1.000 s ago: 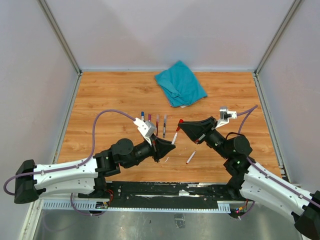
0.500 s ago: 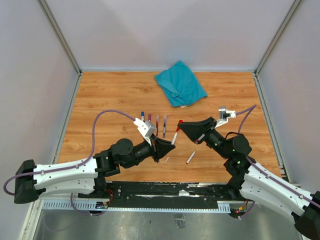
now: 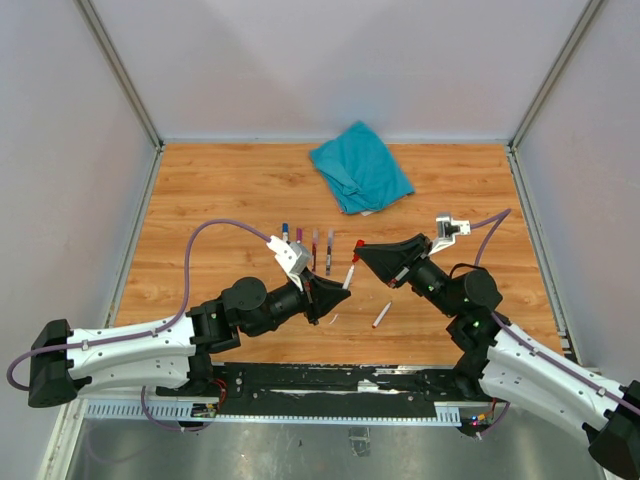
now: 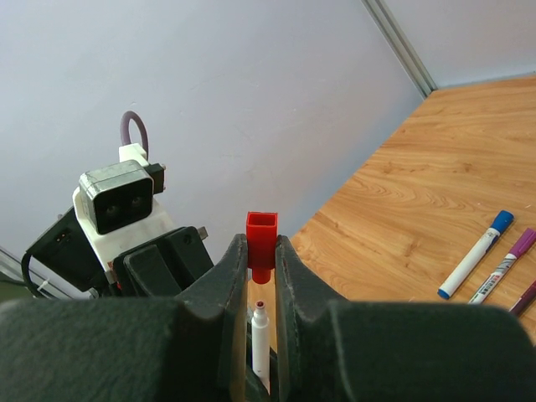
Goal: Insert the pens into the pen caps
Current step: Insert the pen cap onto the pen.
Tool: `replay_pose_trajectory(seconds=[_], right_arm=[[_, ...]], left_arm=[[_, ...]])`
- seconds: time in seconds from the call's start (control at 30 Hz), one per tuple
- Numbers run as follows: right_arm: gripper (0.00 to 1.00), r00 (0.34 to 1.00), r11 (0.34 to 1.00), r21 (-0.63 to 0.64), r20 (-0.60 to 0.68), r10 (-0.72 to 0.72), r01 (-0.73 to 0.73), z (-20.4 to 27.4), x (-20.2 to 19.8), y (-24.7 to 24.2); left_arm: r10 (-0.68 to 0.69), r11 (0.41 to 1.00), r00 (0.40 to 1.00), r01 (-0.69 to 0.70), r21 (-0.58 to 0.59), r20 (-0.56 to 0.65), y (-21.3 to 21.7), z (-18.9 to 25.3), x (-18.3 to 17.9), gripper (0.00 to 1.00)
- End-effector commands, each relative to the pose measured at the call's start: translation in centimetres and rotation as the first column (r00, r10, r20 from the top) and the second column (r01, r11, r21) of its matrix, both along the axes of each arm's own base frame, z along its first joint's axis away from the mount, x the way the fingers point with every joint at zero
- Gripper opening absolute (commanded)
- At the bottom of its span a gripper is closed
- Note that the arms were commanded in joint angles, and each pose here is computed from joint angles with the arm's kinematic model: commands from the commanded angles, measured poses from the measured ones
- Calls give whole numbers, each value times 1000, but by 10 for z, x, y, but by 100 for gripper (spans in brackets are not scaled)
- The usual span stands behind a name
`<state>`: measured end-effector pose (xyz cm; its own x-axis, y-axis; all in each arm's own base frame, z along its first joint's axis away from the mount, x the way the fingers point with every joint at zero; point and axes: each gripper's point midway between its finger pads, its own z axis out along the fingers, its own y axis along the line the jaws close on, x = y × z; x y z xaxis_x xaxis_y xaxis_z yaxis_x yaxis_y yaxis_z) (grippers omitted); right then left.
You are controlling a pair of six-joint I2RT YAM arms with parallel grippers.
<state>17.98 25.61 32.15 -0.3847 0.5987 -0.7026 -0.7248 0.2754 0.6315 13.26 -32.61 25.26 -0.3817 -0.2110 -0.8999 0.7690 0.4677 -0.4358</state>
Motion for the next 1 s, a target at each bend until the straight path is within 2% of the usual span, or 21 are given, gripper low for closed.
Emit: replay_pose_trajectory(seconds=[0.0, 0.97], right_arm=[[1, 999, 998, 60, 52, 3, -6, 26, -2, -4], [1, 997, 997, 39, 44, 58, -60, 18, -10, 1]], left_arm=[[-8, 999, 999, 9, -39, 32, 0, 13, -3, 0], [2, 999, 1000, -1, -38, 28, 3, 12, -2, 0]])
